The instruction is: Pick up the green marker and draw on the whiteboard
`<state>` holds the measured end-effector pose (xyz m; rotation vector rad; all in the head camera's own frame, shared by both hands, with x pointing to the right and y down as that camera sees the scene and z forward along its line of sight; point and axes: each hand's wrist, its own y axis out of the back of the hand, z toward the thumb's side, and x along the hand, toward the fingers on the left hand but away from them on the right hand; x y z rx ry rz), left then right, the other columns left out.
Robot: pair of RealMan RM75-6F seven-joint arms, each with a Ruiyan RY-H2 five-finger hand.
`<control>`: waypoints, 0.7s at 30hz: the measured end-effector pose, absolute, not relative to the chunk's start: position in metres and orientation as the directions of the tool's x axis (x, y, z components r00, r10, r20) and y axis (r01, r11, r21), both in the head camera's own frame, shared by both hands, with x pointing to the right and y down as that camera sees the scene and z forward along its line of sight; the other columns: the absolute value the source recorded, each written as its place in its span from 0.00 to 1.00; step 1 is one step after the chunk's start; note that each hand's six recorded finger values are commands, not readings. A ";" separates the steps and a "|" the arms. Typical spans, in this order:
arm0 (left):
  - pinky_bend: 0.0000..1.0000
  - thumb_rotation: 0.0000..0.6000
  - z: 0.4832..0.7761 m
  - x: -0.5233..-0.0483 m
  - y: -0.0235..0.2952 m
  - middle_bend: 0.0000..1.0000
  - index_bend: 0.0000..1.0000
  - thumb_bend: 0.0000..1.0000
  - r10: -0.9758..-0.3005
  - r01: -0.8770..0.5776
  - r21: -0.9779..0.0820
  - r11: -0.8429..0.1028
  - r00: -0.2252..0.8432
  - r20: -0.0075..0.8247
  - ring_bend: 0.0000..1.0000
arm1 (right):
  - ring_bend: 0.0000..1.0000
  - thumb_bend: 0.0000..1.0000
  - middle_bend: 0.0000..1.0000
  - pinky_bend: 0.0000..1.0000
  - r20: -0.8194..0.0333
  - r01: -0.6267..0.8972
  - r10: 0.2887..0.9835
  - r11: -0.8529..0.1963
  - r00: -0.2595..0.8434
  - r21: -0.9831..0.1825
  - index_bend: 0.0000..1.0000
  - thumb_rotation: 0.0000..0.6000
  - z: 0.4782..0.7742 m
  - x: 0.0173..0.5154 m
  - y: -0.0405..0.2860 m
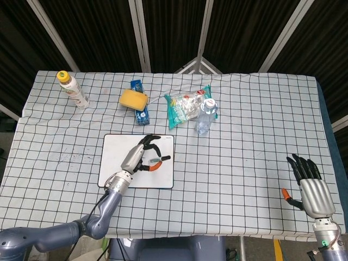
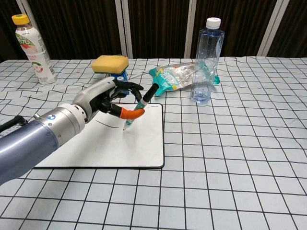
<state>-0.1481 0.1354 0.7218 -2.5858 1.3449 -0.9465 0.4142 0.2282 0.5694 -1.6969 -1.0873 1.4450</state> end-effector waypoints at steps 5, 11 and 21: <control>0.02 1.00 0.726 -0.150 0.138 0.13 0.68 0.52 -0.756 -0.704 -0.344 -0.621 0.423 0.500 0.00 | 0.00 0.35 0.00 0.00 -0.444 0.180 0.895 -0.445 0.049 -0.877 0.00 1.00 0.569 0.414 0.228; 0.02 1.00 0.728 -0.164 0.140 0.13 0.68 0.52 -0.758 -0.699 -0.363 -0.616 0.402 0.514 0.00 | 0.00 0.35 0.00 0.00 -0.446 0.181 0.894 -0.446 0.046 -0.876 0.00 1.00 0.570 0.414 0.229; 0.02 1.00 0.722 -0.202 0.156 0.13 0.68 0.52 -0.758 -0.701 -0.377 -0.605 0.363 0.542 0.00 | 0.00 0.35 0.00 0.00 -0.444 0.176 0.895 -0.445 0.045 -0.878 0.00 1.00 0.570 0.413 0.229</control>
